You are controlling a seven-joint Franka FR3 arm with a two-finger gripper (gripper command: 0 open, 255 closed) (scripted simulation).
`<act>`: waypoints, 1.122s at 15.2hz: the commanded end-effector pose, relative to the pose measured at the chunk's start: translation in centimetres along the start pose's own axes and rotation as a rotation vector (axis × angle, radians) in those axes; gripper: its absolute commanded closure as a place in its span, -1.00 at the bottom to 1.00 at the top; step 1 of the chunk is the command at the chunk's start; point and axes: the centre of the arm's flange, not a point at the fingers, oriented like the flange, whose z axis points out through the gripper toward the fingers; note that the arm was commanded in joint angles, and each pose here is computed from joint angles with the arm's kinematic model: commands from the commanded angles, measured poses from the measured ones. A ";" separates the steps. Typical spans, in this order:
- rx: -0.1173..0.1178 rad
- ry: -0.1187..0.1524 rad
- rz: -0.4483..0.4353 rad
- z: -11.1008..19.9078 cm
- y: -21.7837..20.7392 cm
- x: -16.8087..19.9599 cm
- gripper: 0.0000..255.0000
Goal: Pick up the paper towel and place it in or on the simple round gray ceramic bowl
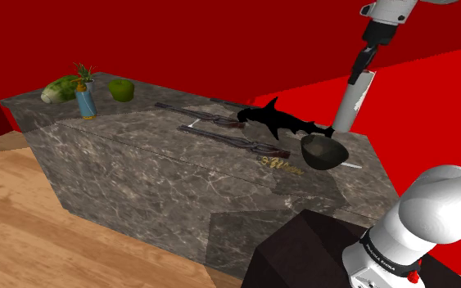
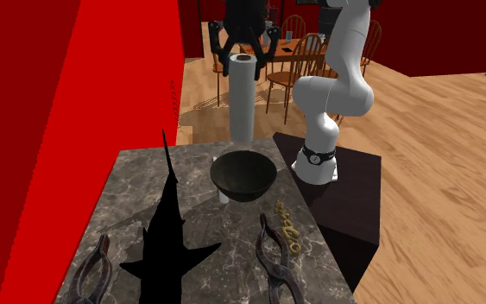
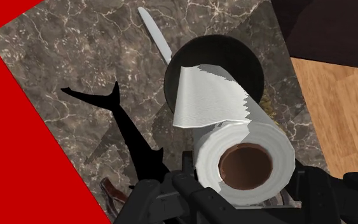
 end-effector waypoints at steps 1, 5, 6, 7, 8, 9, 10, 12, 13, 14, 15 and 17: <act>0.000 0.000 0.000 1.0 -0.1 0.0 1.00; 0.000 0.000 0.000 3.1 -0.2 -0.1 1.00; 0.000 0.000 0.000 3.6 -0.2 -0.1 1.00; 0.000 0.000 0.000 4.2 -0.3 -0.1 1.00; 0.000 0.000 0.000 4.7 -0.3 -0.2 1.00; 0.000 0.000 0.000 5.2 -0.3 -0.2 1.00; 0.000 0.000 0.000 5.7 -0.3 -0.2 1.00; 0.000 0.000 0.000 6.8 -0.4 -0.3 1.00; 0.000 0.000 0.000 7.3 -0.4 -0.3 1.00; 0.000 0.000 0.000 7.8 -0.5 -0.3 1.00; 0.000 0.000 0.000 8.4 -0.5 -0.4 1.00; 0.000 0.000 0.000 8.6 -0.5 -0.4 1.00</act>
